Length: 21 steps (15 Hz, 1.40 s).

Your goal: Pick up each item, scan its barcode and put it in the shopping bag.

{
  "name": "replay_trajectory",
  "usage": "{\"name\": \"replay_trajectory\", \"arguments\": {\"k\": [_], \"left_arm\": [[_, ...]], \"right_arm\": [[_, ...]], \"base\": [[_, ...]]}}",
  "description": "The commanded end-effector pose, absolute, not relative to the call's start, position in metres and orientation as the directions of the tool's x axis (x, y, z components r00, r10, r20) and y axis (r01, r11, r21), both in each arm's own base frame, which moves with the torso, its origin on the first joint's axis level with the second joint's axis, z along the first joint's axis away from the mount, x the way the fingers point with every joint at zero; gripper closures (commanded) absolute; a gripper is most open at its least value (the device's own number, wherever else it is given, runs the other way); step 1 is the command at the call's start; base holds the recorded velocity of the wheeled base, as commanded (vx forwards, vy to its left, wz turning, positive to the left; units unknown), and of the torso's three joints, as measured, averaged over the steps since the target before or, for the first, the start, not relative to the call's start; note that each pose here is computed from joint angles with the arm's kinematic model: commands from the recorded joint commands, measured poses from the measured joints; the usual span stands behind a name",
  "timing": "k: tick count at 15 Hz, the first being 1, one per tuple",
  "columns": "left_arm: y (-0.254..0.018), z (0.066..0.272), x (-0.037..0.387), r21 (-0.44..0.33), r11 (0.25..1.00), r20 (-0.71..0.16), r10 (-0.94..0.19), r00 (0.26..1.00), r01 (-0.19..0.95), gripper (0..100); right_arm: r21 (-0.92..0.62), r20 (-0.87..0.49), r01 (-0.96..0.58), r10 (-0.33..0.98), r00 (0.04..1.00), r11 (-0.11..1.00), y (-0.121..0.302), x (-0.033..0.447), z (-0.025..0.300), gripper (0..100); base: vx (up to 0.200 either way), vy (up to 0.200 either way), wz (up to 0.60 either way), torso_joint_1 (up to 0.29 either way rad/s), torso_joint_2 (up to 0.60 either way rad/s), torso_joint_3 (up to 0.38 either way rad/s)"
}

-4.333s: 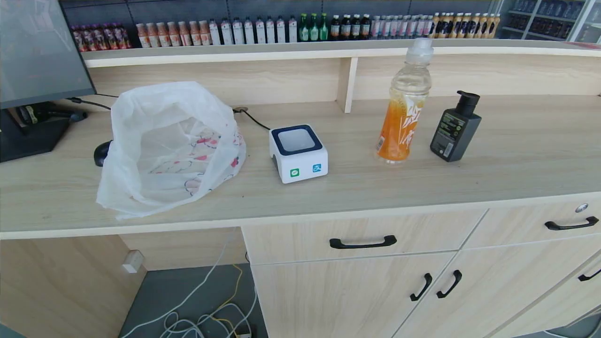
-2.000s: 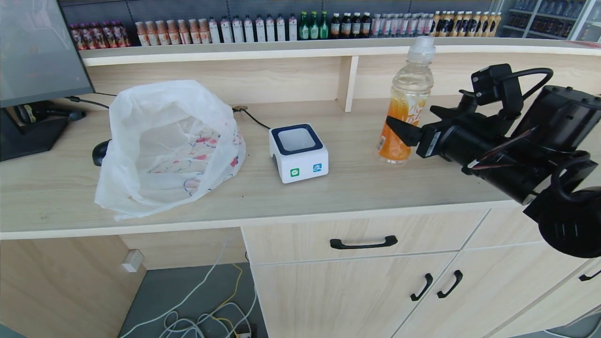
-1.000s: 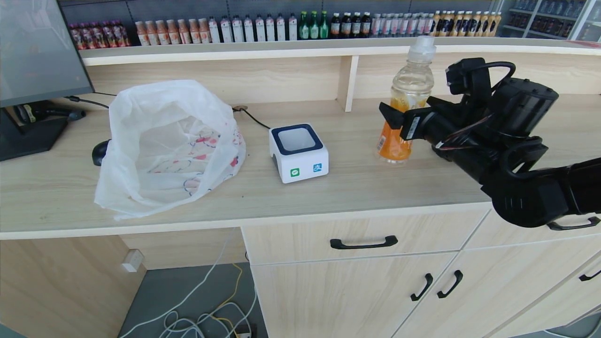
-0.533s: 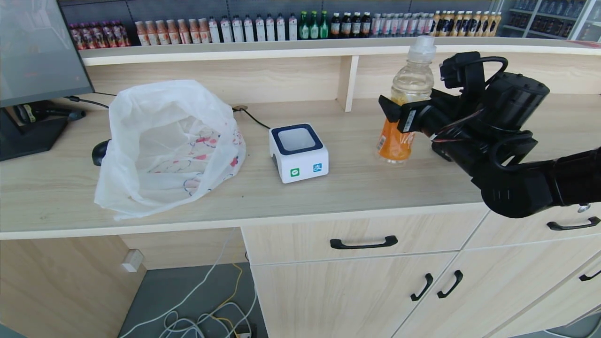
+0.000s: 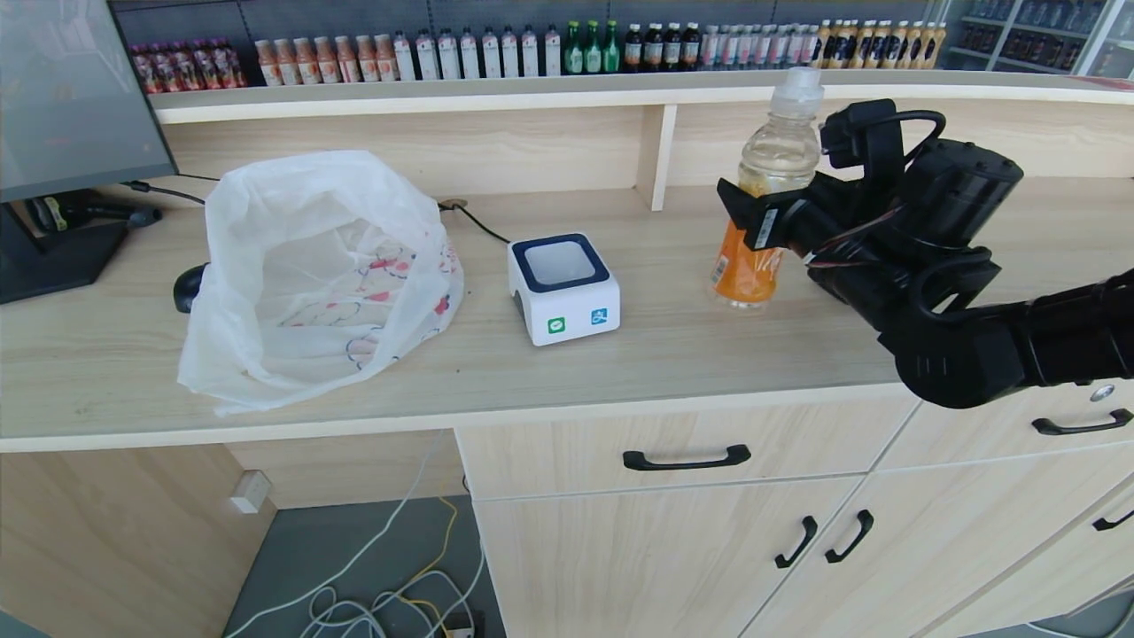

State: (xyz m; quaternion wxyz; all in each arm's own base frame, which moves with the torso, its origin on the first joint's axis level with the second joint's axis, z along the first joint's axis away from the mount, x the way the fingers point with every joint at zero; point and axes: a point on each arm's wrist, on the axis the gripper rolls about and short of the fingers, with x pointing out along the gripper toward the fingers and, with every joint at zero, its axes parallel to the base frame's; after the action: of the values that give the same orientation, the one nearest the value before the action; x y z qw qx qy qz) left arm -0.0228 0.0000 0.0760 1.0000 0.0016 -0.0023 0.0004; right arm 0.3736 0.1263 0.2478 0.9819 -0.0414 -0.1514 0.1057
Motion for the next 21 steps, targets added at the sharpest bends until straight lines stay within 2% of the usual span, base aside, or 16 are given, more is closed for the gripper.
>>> {"name": "replay_trajectory", "arguments": {"k": [1,16,21], "left_arm": [[0.0,0.076,-0.023,0.003,1.0,0.006,0.002,1.0,-0.002,0],[0.0,0.076,-0.023,0.003,1.0,0.006,0.002,1.0,-0.002,0],[0.0,0.076,-0.023,0.003,1.0,0.006,0.002,1.0,-0.002,0]], "right_arm": [[-0.117,0.29,-0.195,0.221,0.931,0.974,0.127,0.374,0.248,100],[-0.101,0.372,-0.18,0.205,0.905,0.978,0.115,0.349,0.283,100],[-0.101,0.364,-0.229,0.251,0.897,0.968,0.114,0.299,0.293,100]], "base": [[0.0,0.0,0.0,0.0,0.0,0.0],[0.0,0.0,0.0,0.0,0.0,0.0],[0.0,0.0,0.0,0.0,0.0,0.0]]}}
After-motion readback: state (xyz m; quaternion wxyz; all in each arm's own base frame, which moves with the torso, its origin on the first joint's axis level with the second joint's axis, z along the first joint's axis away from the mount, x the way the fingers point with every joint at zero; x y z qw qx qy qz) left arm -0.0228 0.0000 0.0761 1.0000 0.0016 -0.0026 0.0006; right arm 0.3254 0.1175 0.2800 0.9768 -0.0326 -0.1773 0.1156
